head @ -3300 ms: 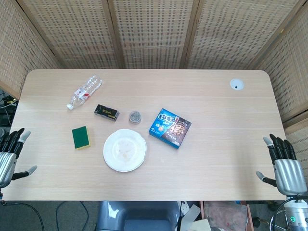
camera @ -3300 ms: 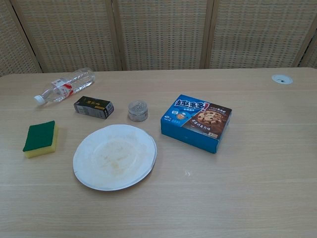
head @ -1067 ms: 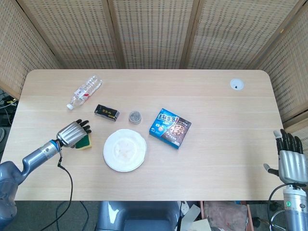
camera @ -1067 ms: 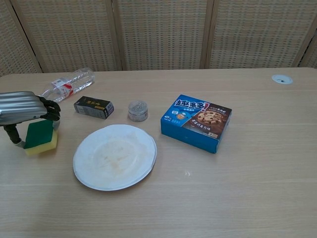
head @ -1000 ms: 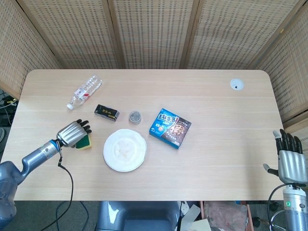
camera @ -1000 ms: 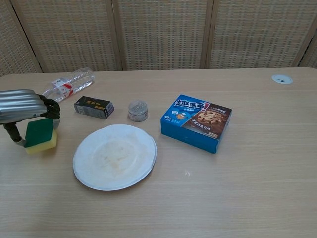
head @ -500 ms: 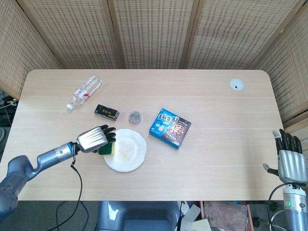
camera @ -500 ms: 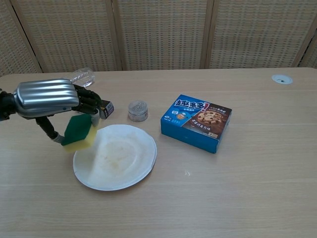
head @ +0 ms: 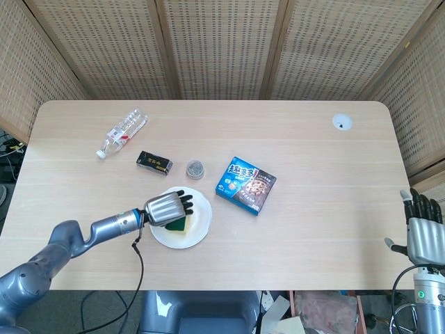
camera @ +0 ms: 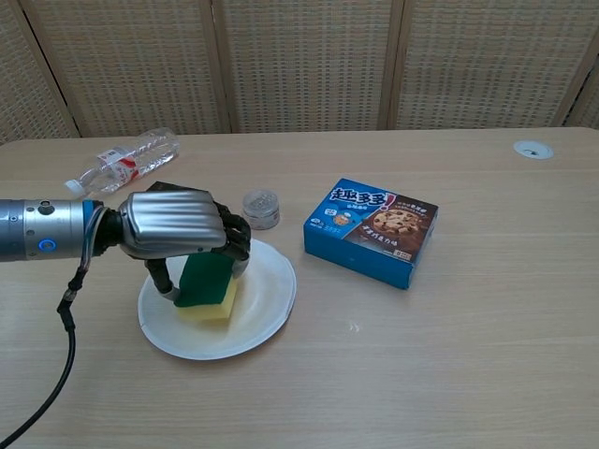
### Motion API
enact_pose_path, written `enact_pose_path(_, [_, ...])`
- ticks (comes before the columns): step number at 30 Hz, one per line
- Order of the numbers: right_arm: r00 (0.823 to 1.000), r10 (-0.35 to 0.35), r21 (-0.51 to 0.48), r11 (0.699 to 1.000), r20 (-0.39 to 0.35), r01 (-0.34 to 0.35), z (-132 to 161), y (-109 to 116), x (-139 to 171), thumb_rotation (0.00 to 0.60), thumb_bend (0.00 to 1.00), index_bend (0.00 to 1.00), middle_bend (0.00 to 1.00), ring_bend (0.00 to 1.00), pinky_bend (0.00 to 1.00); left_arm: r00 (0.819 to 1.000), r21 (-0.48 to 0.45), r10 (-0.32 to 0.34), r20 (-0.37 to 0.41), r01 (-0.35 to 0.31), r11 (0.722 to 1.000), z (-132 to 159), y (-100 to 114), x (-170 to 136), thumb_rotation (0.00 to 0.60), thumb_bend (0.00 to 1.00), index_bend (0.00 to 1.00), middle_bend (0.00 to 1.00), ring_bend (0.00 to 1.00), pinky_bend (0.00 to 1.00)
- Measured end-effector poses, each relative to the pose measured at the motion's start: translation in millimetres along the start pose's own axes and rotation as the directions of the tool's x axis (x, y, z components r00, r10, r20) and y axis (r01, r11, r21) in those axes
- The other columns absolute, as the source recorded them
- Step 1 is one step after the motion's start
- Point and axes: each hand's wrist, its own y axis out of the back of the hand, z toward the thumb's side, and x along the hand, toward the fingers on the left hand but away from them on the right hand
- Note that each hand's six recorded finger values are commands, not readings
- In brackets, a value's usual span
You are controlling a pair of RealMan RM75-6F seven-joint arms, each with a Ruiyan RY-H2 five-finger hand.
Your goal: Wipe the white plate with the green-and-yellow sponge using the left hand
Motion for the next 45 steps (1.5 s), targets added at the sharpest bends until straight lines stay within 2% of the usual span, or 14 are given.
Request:
enact_pose_path(7, [1.0, 0.003, 0.0, 1.0, 0.0, -0.003, -0.1, -0.6, -0.1, 0.6, 0.0, 0.0, 0.0, 0.0, 0.0, 0.999, 0.039, -0.033, 0.018, 0.033, 0.999, 9.8, -11.8, 7.3, 0.6, 0.23, 0.57, 0.4, 0.22, 0.35])
enact_pose_path(15, [1.0, 0.013, -0.003, 1.0, -0.004, -0.013, 1.2, -1.3, 0.2, 0.6, 0.0, 0.0, 0.0, 0.0, 0.0, 0.999, 0.014, -0.039, 0.008, 0.039, 0.999, 14.2, -18.5, 9.7, 0.6, 0.25, 0.58, 0.4, 0.22, 0.35])
enact_pose_path(19, [1.0, 0.014, -0.004, 1.0, -0.004, -0.014, 1.1, -0.8, 0.3, 0.6, 0.0, 0.0, 0.0, 0.0, 0.0, 1.0, 0.016, -0.016, 0.004, 0.016, 1.0, 12.3, -13.9, 9.7, 0.6, 0.25, 0.58, 0.4, 0.22, 0.35])
enact_pose_path(24, [1.0, 0.01, -0.009, 1.0, -0.003, -0.011, 0.6, 0.5, 0.5, 0.6, 0.0, 0.0, 0.0, 0.0, 0.0, 0.999, 0.042, 0.046, -0.002, -0.046, 0.998, 3.7, 1.5, 7.0, 0.6, 0.27, 0.6, 0.42, 0.24, 0.35])
enact_pose_path(28, [1.0, 0.009, -0.014, 1.0, -0.007, -0.009, 1.3, 1.9, 1.2, 0.6, 0.0, 0.0, 0.0, 0.0, 0.0, 0.993, 0.138, 0.117, 0.004, -0.116, 0.984, -5.7, 21.2, 4.2, 0.6, 0.28, 0.64, 0.47, 0.28, 0.36])
enact_pose_path(33, [1.0, 0.008, -0.014, 1.0, -0.013, -0.009, 2.9, 2.2, 1.8, 0.6, 0.0, 0.0, 0.0, 0.0, 0.0, 0.989, 0.273, 0.15, 0.008, -0.146, 0.951, -14.5, 34.1, 4.5, 0.6, 0.28, 0.65, 0.49, 0.28, 0.36])
enact_pose_path(40, [1.0, 0.006, -0.019, 1.0, -0.016, -0.006, 3.5, 4.0, 2.8, 0.6, 0.0, 0.0, 0.0, 0.0, 0.0, 0.995, 0.41, 0.096, -0.02, -0.08, 0.909, -11.2, 22.2, 13.5, 0.6, 0.28, 0.66, 0.5, 0.3, 0.37])
enact_pose_path(45, [1.0, 0.013, -0.018, 1.0, -0.008, -0.013, 0.8, 3.9, 2.8, 0.6, 0.0, 0.0, 0.0, 0.0, 0.0, 0.998, 0.417, 0.061, -0.036, -0.04, 0.908, 13.0, 5.6, 28.8, 0.6, 0.28, 0.67, 0.5, 0.3, 0.37])
